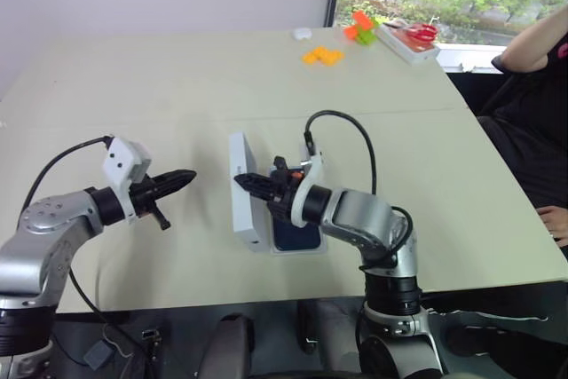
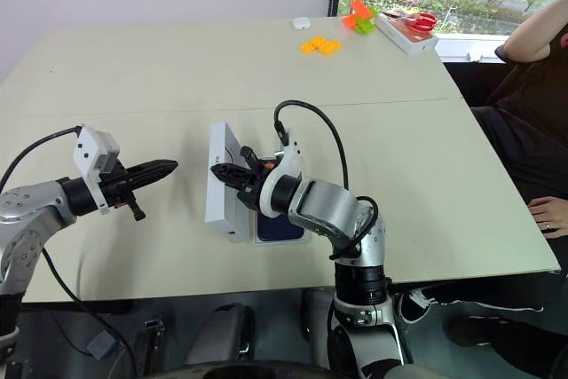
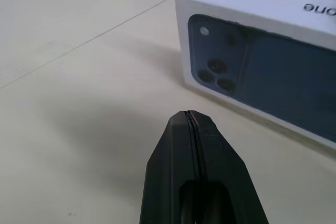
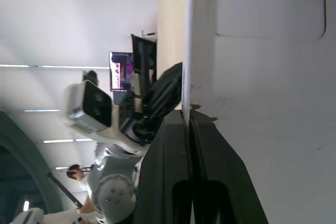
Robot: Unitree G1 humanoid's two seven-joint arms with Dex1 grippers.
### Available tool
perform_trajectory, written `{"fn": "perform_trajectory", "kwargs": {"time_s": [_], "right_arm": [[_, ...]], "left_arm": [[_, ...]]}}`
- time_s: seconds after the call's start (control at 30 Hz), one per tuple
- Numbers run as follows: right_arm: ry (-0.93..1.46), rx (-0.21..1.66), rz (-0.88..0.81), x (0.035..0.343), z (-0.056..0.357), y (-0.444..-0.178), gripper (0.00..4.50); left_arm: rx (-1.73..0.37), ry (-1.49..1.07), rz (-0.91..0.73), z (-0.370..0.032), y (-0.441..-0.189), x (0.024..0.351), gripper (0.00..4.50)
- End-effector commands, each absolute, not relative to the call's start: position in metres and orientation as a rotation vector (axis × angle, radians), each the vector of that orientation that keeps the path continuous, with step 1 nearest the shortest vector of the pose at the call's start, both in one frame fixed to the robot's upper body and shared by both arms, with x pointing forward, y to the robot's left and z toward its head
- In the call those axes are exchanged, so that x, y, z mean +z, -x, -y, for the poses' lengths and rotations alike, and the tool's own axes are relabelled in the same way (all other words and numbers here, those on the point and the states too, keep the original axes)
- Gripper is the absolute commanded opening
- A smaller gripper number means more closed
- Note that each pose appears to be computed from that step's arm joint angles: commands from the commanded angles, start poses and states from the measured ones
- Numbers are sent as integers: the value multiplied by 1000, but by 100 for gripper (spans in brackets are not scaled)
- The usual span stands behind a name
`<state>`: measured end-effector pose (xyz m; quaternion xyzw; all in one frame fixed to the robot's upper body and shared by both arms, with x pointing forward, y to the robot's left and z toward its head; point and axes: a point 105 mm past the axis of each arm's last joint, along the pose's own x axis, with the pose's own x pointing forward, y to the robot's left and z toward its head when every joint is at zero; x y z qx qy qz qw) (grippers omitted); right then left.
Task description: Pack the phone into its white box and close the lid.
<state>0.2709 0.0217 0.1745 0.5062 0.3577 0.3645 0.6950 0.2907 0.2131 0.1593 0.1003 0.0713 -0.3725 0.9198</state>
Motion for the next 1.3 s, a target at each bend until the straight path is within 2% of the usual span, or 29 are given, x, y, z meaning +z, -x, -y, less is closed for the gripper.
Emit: {"fn": "perform_trajectory", "kwargs": {"time_s": [0.03, 0.43, 0.53, 0.67, 0.83, 0.97, 1.13, 1.3], "right_arm": [[-1217, 921, -756, 207, -39, -263, 4], [-1164, 714, -851, 166, -17, -274, 4], [-1134, 742, -784, 176, -9, -277, 93], [-944, 791, -665, 190, 10, -281, 293], [-539, 798, -509, 193, 53, -287, 293], [-318, 741, -438, 191, 85, -301, 293], [-123, 682, -408, 185, 113, -315, 293], [51, 662, -393, 176, 124, -321, 293]], "left_arm": [[-785, -233, -116, -207, -291, 168, 0], [-857, -202, -114, -182, -287, 160, 0], [-893, -186, -110, -170, -285, 159, 0], [-948, -168, -96, -150, -284, 158, 0], [-1012, -132, -77, -126, -282, 159, 0], [-1072, -111, -66, -106, -277, 159, 0], [-1169, -135, -88, -77, -267, 149, 0], [-1141, -70, -48, -74, -271, 158, 0]]}}
